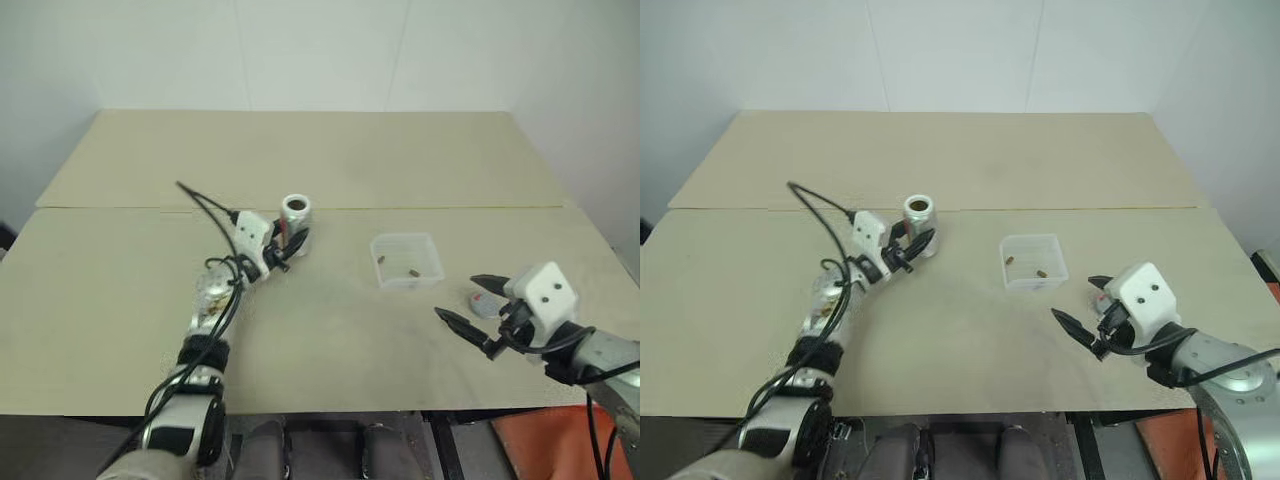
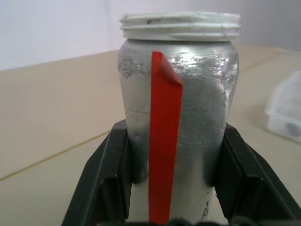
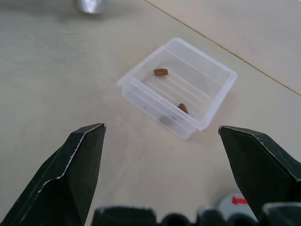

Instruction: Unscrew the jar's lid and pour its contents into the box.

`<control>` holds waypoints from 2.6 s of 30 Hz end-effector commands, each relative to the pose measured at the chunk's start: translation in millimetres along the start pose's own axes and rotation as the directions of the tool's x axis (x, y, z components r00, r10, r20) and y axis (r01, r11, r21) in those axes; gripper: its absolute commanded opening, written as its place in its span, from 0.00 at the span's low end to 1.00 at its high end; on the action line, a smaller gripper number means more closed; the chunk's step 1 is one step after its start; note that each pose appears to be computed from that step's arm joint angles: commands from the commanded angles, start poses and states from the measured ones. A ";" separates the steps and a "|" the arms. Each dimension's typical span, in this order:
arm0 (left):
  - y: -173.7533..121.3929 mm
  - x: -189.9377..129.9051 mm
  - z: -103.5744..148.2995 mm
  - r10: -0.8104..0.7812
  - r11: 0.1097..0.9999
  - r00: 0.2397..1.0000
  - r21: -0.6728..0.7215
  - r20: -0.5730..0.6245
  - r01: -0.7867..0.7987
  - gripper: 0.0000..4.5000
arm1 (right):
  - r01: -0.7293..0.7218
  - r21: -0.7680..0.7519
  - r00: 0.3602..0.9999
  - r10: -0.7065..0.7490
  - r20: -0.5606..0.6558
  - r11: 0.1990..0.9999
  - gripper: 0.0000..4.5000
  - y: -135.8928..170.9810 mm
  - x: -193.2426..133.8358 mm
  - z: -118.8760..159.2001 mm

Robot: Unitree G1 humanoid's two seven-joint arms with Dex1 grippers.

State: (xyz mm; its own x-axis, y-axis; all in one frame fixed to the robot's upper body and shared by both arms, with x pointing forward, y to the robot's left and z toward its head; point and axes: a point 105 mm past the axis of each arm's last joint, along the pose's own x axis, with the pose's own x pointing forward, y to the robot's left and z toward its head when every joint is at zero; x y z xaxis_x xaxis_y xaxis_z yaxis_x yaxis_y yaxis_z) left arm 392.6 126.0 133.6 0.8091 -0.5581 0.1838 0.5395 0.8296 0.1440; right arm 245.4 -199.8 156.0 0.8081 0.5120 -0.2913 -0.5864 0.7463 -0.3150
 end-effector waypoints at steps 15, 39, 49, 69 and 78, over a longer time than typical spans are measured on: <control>0.8 -37.3 -18.7 0.133 0.991 0.988 -0.025 -0.082 -0.135 0.43 | -0.030 -0.076 0.999 0.032 0.025 0.997 0.99 -3.8 5.4 6.0; 8.9 -102.6 -28.6 0.002 0.997 0.974 -0.074 -0.227 -0.019 0.99 | -0.083 -0.079 0.996 0.084 0.019 0.993 1.00 -2.2 9.9 4.3; 20.9 -176.7 36.1 -0.251 0.967 0.906 -0.059 -0.341 0.246 0.99 | -0.100 -0.159 0.995 0.099 -0.013 0.982 1.00 -18.0 -16.2 1.9; -19.3 -191.4 78.5 -0.442 0.892 0.835 -0.068 -0.329 0.446 0.99 | -0.242 -0.159 0.969 0.229 -0.095 0.957 1.00 -52.6 -56.7 5.6; -18.4 -181.5 67.4 -0.433 0.898 0.829 -0.093 -0.352 0.430 0.99 | -0.346 -0.137 0.938 0.345 -0.032 0.928 1.00 -30.9 -33.5 6.9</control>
State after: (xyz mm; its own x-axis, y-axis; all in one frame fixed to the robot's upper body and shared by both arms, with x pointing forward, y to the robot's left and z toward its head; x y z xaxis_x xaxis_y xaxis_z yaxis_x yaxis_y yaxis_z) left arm 221.7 212.7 156.5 0.5309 -0.8055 -0.2635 0.8464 0.5193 0.1177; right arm 236.8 -245.1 174.4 0.5642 0.7013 -0.4357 -0.8256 0.4835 -0.2910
